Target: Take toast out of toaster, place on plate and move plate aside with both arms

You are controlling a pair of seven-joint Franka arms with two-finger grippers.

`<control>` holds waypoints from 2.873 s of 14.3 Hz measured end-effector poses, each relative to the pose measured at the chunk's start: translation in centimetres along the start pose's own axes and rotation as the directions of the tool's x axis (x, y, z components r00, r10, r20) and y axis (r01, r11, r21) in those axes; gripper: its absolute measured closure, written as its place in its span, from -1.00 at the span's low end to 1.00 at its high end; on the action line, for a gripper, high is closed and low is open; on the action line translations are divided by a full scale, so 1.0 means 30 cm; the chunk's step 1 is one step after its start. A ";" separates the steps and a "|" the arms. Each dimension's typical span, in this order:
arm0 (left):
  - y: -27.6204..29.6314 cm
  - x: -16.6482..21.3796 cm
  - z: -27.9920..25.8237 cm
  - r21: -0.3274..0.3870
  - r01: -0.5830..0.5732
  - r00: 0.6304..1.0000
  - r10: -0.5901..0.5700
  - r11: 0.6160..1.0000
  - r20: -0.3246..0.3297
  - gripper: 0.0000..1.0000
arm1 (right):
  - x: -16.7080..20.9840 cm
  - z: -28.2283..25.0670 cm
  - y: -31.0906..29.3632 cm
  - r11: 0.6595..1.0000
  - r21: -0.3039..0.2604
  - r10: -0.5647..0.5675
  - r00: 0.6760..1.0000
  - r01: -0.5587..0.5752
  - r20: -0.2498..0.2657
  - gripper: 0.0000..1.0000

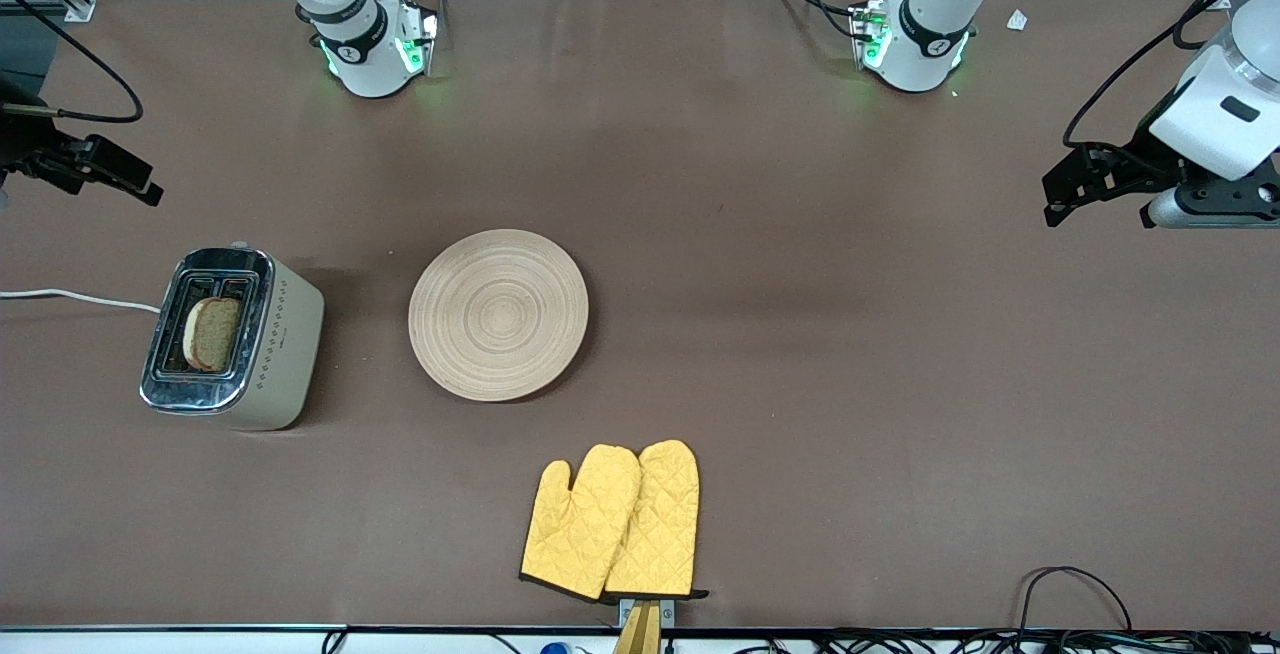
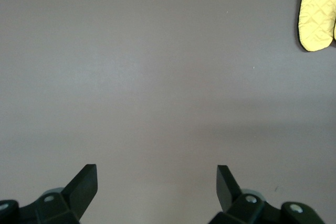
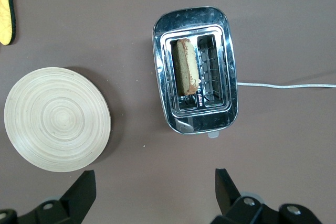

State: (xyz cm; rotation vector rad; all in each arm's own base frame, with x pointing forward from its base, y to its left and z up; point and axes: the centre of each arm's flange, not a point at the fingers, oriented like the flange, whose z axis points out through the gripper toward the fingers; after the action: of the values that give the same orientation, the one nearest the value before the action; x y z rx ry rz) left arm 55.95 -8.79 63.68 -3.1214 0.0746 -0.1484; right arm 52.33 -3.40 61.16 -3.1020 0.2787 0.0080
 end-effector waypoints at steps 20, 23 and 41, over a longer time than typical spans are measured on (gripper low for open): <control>-0.015 0.008 0.007 0.000 0.008 1.000 -0.008 1.000 0.003 -1.00 | 0.000 0.000 0.000 1.000 0.000 0.000 1.000 0.000 0.001 -1.00; -0.015 0.008 0.007 0.000 0.008 1.000 -0.008 1.000 0.003 -1.00 | 0.000 0.000 0.000 1.000 0.000 0.000 1.000 0.000 0.001 -1.00; -0.015 0.008 0.009 0.000 0.008 1.000 -0.008 1.000 0.004 -1.00 | 0.233 0.525 0.034 0.999 -0.035 0.038 0.998 -0.037 0.040 -1.00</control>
State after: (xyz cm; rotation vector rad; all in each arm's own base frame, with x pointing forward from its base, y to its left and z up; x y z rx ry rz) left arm 56.25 -8.34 63.44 -3.1221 0.0625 -0.1416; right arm 58.97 -5.20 45.34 -3.1254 0.3388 0.0774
